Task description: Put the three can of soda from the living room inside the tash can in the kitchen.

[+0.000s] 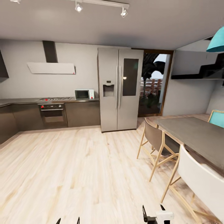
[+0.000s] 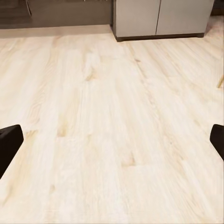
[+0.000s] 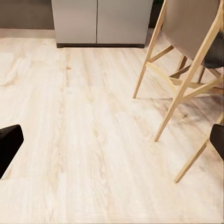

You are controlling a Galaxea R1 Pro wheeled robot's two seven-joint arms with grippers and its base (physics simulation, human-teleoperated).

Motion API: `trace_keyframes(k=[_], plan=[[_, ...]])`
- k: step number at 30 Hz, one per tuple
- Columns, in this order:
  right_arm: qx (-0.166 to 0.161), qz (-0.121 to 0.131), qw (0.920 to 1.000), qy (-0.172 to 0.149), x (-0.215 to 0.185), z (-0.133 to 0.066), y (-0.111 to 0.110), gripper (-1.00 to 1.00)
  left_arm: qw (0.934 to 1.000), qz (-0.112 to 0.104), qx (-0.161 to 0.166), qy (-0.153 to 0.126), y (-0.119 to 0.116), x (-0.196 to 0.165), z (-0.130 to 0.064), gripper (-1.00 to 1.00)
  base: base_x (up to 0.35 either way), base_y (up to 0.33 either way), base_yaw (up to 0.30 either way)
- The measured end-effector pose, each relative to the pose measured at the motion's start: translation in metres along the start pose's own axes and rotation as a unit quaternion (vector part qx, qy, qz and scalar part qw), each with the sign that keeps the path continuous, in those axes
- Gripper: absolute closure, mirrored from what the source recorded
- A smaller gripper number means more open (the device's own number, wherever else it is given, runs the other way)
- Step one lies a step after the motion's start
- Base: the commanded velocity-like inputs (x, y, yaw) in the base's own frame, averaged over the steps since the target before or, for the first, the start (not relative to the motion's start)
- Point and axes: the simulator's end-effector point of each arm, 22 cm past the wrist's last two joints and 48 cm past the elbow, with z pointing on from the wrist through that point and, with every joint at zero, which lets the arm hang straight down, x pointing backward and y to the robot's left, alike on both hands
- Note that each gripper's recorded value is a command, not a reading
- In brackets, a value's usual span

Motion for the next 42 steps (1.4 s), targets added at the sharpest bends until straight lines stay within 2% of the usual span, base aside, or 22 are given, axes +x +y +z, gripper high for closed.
trace_keyframes(k=[42], plan=[[0.0, -0.001, 1.0, -0.004, -0.0027, -0.0009, -0.0004, -1.0, 0.9999, -0.001, 0.0, -0.011, -0.0002, -0.0086, 0.0012, -1.0, 0.0, 0.0, -0.253]])
